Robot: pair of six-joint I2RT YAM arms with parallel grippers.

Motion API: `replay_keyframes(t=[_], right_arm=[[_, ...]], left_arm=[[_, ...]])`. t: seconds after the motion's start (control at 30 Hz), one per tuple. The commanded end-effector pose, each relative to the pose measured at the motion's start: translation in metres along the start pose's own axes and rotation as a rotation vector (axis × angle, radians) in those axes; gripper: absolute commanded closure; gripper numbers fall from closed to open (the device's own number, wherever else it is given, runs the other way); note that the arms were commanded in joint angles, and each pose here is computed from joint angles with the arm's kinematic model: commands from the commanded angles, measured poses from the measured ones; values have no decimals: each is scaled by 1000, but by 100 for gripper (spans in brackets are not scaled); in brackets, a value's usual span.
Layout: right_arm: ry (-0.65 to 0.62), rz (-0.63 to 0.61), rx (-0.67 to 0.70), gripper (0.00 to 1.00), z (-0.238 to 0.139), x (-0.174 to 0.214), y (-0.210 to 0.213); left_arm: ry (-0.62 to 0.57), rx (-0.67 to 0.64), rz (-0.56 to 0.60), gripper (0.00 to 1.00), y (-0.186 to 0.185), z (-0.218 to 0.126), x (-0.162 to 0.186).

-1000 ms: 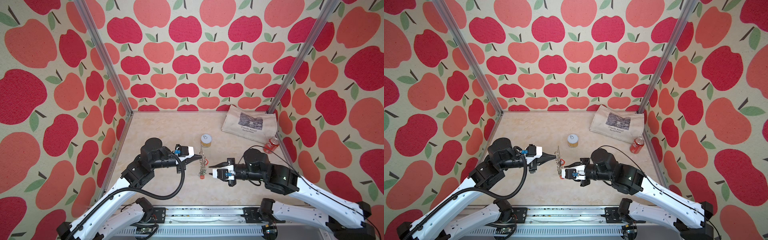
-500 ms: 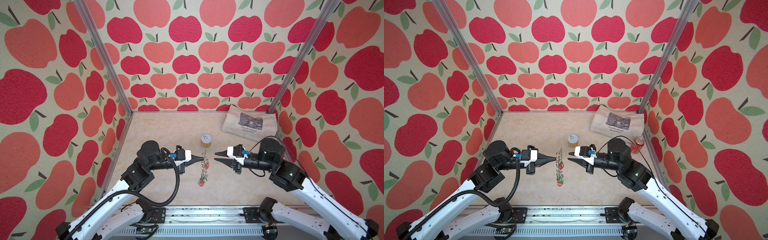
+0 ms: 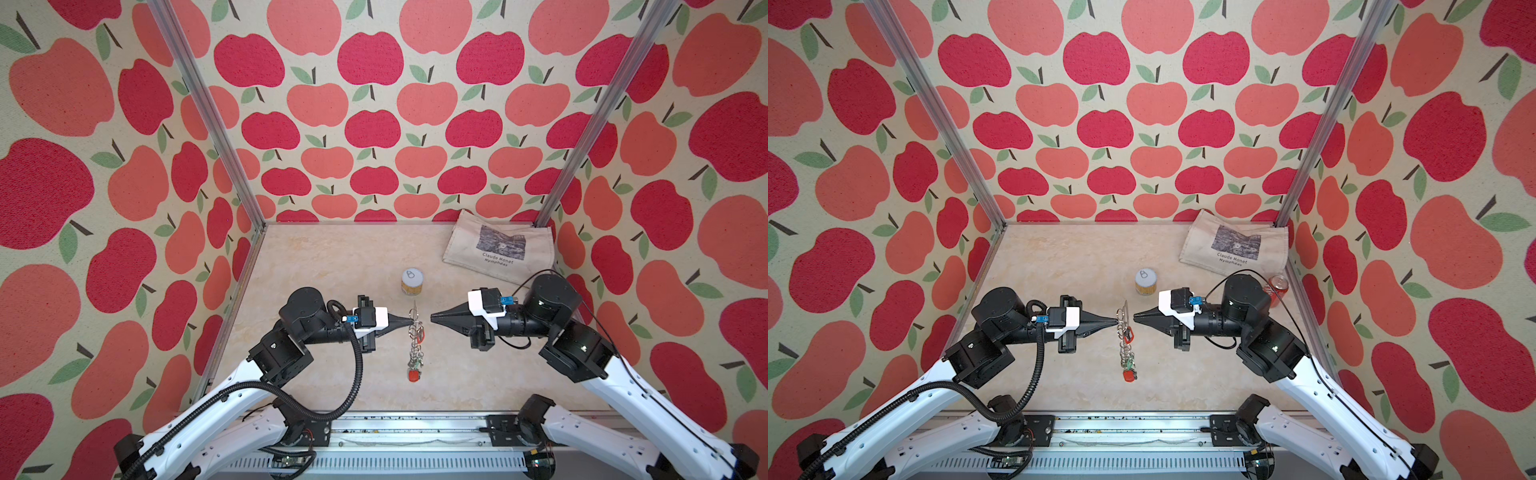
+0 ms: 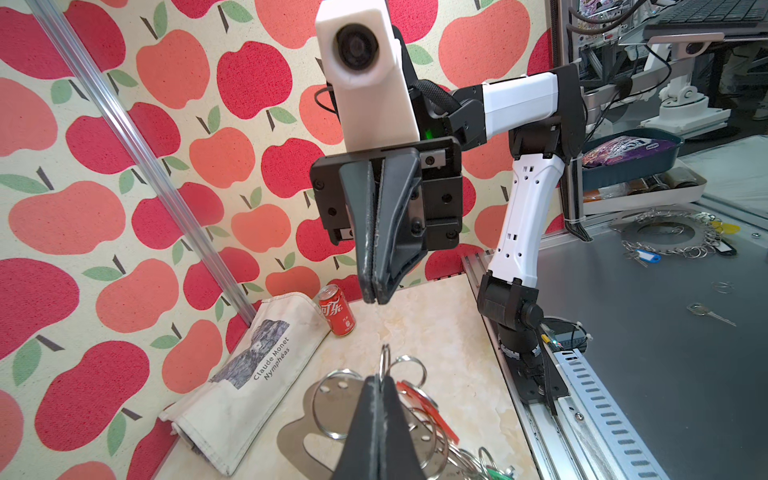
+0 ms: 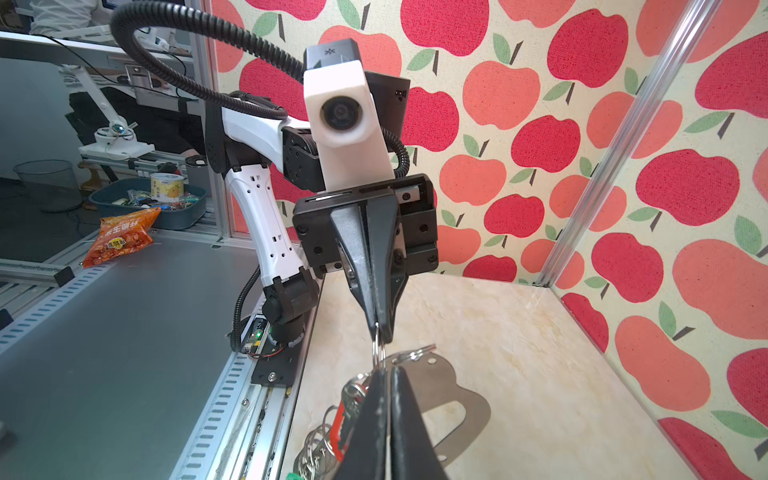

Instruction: Put the keys on the keyring

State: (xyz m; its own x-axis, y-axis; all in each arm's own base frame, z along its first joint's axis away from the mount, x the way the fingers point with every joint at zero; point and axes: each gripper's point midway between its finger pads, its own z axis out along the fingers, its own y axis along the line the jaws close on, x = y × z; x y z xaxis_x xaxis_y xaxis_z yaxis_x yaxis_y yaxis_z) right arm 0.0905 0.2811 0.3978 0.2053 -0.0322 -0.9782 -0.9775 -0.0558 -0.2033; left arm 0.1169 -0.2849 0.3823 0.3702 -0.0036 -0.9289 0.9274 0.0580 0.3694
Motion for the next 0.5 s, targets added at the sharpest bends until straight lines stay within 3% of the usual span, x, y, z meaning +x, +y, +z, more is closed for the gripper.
replay_keyframes(t=[0.0,0.47], right_arm=[[-6,6,-30,92,0,0,6],[67,-6,-47,92,13,12,9]], left_arm=[[-45,-20,57,100,3,-2,-12],[-54,-13,61,100,1,-3,-14]])
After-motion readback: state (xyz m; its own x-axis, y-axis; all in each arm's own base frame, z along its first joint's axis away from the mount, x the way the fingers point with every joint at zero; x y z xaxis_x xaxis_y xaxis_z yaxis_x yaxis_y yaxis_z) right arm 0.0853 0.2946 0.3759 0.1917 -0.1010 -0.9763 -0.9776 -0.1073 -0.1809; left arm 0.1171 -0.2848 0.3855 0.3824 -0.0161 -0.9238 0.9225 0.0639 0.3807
